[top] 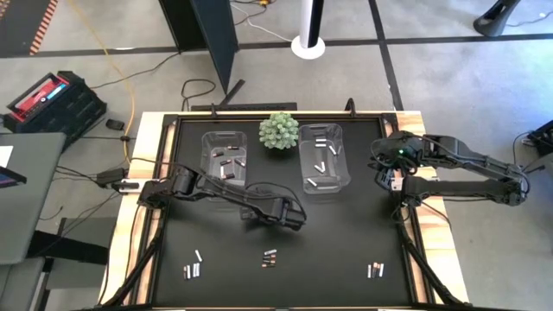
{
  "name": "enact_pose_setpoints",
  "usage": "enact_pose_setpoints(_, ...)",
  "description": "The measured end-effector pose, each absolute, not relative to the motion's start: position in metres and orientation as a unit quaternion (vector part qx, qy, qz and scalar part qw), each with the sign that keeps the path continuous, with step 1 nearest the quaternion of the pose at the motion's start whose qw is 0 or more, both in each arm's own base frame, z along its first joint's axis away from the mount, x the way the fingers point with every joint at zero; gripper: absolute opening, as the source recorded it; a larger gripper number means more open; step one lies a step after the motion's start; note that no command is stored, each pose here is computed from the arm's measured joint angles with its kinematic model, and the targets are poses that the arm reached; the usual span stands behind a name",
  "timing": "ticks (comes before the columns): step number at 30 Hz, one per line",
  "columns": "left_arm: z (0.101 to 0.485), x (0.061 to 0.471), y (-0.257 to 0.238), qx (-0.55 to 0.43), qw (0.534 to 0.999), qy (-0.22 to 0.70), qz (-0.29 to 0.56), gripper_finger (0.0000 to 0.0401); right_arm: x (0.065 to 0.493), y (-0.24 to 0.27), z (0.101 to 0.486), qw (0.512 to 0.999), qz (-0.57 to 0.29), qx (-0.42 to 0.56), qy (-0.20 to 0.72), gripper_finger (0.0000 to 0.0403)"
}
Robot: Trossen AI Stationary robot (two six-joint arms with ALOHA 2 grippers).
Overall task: Sort batteries
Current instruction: Put the white-blue battery into the right transparent bin
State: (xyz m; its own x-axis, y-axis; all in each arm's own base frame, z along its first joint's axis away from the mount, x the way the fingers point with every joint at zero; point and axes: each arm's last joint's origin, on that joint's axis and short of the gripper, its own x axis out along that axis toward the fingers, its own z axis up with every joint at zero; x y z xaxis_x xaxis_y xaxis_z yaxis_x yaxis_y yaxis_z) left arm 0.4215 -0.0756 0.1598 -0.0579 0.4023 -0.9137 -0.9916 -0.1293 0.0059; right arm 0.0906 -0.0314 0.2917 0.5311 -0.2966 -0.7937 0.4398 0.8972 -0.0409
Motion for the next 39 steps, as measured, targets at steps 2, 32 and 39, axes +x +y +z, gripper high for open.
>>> enact_pose_setpoints(2, 0.160, 0.422, -0.075, -0.408, 0.553, 0.360, 0.631, 0.0258, 0.091, -0.031, 0.292, 0.871, -0.211, 0.082, 0.436, 0.0136)
enact_pose_setpoints(32, 0.131, 0.428, -0.082, -0.397, 0.551, 0.377, 0.630, 0.0116, 0.091, -0.031, 0.292, 0.872, -0.209, 0.077, 0.436, 0.0137)
enact_pose_setpoints(39, 0.132, 0.429, -0.082, -0.391, 0.559, 0.387, 0.620, 0.0077, 0.091, -0.031, 0.292, 0.872, -0.209, 0.078, 0.436, 0.0136)
